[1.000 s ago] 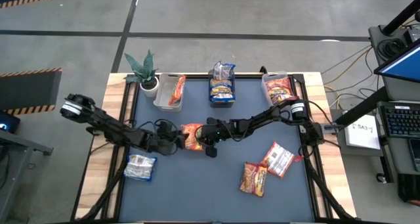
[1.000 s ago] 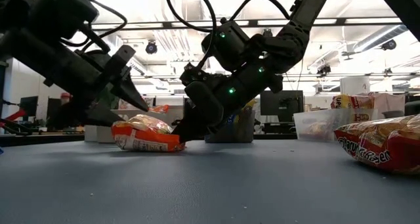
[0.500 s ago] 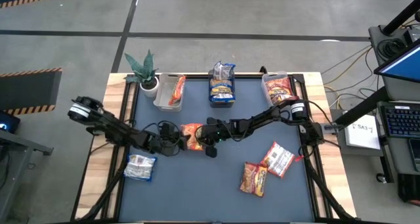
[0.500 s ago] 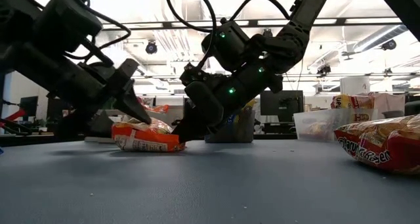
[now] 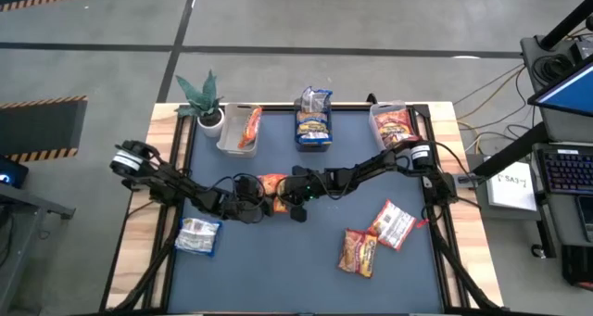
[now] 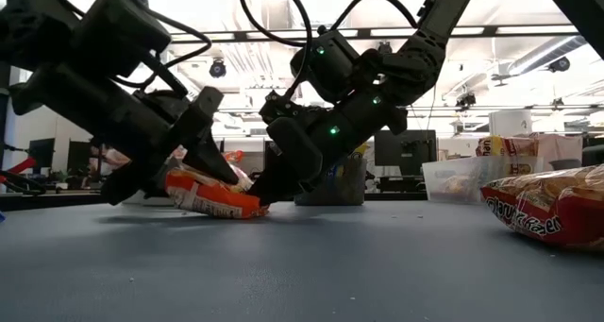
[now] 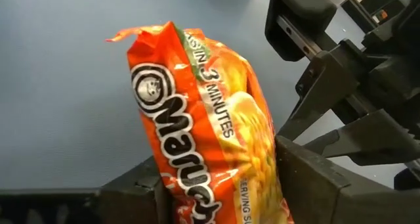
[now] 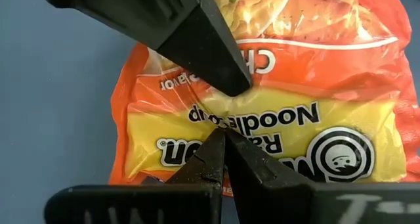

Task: Sort Maruchan noodles
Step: Put the orange noodle pack into the gray bin

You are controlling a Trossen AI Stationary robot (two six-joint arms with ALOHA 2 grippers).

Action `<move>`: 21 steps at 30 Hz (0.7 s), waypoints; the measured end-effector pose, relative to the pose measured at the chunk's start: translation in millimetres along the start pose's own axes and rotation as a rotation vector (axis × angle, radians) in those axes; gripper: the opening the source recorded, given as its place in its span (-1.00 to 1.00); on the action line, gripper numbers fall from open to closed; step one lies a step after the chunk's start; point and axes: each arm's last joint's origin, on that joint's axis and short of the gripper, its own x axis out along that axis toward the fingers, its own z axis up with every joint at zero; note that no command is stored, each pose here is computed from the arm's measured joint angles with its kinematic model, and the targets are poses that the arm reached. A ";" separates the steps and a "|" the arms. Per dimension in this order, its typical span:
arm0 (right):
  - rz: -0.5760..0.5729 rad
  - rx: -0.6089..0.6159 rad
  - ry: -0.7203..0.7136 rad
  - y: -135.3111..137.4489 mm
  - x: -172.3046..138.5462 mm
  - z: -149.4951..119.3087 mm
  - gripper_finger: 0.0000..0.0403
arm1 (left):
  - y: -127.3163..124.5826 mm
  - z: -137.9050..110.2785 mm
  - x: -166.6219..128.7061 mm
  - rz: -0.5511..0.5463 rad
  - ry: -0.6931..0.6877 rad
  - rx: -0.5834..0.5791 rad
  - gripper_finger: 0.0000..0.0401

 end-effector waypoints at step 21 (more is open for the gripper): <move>0.006 -0.009 -0.027 8.0 -58.6 46.9 -0.55 | -8.4 3.0 -3.9 -0.043 0.030 0.040 -0.16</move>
